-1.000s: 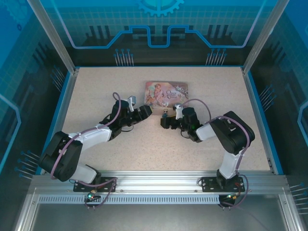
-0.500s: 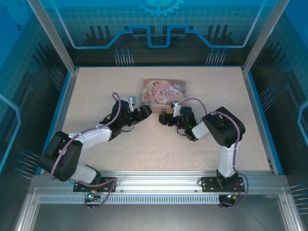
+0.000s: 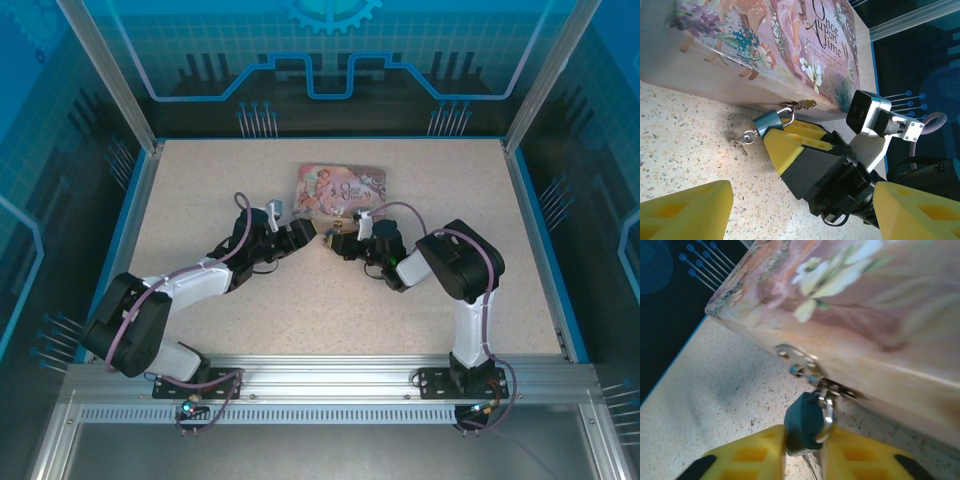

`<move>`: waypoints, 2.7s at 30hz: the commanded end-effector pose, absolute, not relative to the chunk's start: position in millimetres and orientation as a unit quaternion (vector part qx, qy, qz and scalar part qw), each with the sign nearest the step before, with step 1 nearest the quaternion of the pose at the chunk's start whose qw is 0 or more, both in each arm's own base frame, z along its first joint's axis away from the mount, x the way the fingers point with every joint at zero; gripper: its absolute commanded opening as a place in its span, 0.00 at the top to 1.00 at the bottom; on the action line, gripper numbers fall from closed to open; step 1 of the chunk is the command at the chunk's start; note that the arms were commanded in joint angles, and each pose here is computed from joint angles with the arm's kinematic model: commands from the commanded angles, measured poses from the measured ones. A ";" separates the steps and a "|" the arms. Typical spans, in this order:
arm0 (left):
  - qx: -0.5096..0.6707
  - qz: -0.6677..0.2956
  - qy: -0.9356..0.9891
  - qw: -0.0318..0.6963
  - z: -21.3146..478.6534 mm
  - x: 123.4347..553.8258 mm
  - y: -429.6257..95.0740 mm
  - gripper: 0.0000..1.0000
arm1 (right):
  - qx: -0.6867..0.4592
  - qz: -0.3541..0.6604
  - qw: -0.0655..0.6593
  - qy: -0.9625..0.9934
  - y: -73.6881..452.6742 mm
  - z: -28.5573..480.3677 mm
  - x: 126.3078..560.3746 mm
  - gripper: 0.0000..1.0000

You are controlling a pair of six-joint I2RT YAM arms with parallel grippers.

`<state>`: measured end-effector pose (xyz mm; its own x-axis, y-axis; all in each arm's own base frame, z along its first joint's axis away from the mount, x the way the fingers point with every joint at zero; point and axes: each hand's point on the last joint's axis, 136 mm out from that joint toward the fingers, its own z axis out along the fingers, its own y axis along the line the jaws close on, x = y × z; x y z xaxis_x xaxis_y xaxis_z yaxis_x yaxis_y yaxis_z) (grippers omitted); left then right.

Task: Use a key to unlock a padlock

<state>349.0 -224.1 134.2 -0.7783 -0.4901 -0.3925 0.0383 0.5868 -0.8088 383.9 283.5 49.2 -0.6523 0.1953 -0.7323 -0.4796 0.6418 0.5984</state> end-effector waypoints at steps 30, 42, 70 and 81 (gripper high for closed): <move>-0.085 -0.495 0.828 0.249 105.2 357.9 -280.2 0.35 | -0.098 0.481 0.316 0.812 264.8 74.2 355.4 0.98; -0.071 -0.510 0.825 0.234 102.9 358.2 -300.8 0.41 | -0.115 0.501 0.278 0.811 265.0 95.2 342.3 0.99; -0.078 -0.504 0.818 0.265 121.8 351.3 -291.6 0.42 | -0.078 0.506 0.264 0.817 249.8 103.3 345.7 1.00; -0.117 -0.536 0.798 0.249 131.8 329.1 -279.8 0.49 | -0.048 0.530 0.259 0.806 253.1 116.3 352.6 1.00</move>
<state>335.9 -282.6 139.0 -0.8404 -0.4313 -0.3282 0.1280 0.4305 -0.8935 343.0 248.7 83.6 -0.8718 0.1643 -0.4614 -0.3273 0.5053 0.7985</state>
